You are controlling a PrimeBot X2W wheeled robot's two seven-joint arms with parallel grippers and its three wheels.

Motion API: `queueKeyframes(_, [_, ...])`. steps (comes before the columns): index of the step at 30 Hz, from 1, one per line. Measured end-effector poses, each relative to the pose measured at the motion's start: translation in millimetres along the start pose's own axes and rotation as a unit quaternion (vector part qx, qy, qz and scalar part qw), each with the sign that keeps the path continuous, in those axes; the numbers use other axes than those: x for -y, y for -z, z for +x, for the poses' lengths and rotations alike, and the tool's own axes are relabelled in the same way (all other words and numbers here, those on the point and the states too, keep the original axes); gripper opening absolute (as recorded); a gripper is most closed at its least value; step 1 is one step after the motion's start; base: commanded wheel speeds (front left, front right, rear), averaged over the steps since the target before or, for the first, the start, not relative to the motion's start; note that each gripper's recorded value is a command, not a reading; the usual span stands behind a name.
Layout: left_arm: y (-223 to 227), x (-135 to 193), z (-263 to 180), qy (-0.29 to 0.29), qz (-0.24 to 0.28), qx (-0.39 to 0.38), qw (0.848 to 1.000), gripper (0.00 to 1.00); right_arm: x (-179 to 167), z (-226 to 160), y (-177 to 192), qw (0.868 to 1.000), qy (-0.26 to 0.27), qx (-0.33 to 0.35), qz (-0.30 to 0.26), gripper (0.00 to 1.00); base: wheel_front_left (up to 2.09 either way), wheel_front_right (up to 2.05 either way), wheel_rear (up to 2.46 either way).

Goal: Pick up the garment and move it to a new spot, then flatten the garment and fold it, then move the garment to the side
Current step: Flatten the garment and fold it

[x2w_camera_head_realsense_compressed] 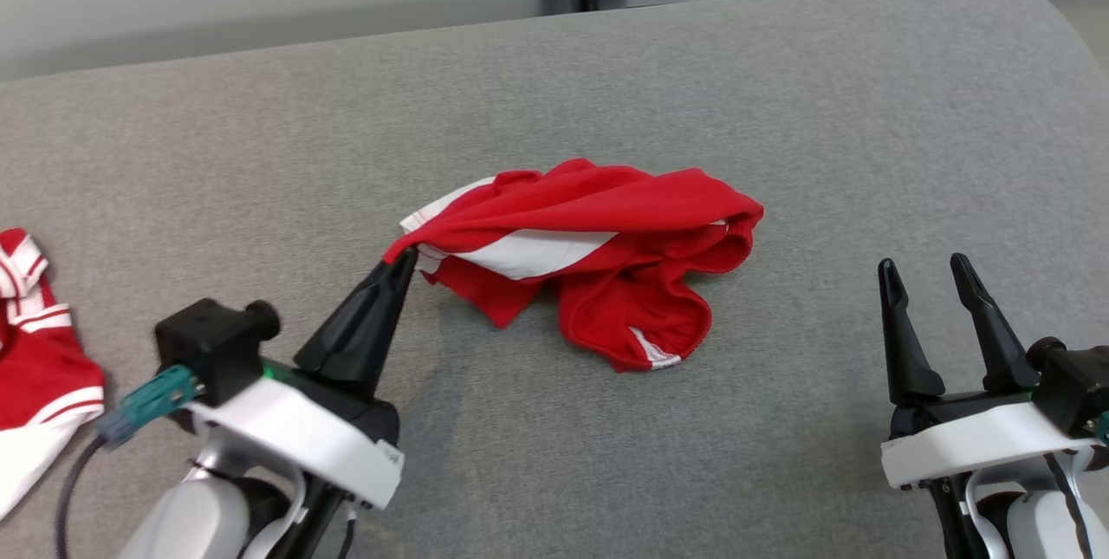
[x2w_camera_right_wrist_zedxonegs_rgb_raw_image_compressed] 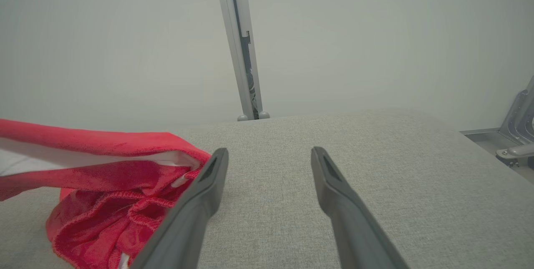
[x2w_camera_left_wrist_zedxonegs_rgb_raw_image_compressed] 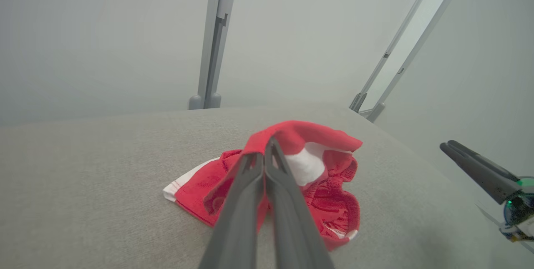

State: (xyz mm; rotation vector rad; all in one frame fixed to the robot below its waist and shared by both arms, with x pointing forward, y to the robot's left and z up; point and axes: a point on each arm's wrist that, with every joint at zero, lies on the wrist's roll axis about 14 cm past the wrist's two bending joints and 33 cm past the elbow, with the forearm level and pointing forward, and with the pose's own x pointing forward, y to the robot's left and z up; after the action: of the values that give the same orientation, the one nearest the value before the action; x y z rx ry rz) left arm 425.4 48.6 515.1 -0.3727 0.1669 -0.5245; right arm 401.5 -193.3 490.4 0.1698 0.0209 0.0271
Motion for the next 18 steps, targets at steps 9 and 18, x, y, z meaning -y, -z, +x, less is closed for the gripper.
queueKeyframes(9, [-29,-22,-54,-0.069,0.016,0.000,0.997,0.00,-19,12,2,0.999,-0.034,-0.007,-0.001,1.00,0.00,0.00,0.00])
queueKeyframes(18, [37,-77,-65,-0.155,-0.051,-0.078,0.983,0.00,-30,24,11,0.998,-0.058,-0.024,-0.004,1.00,0.00,0.00,0.00])
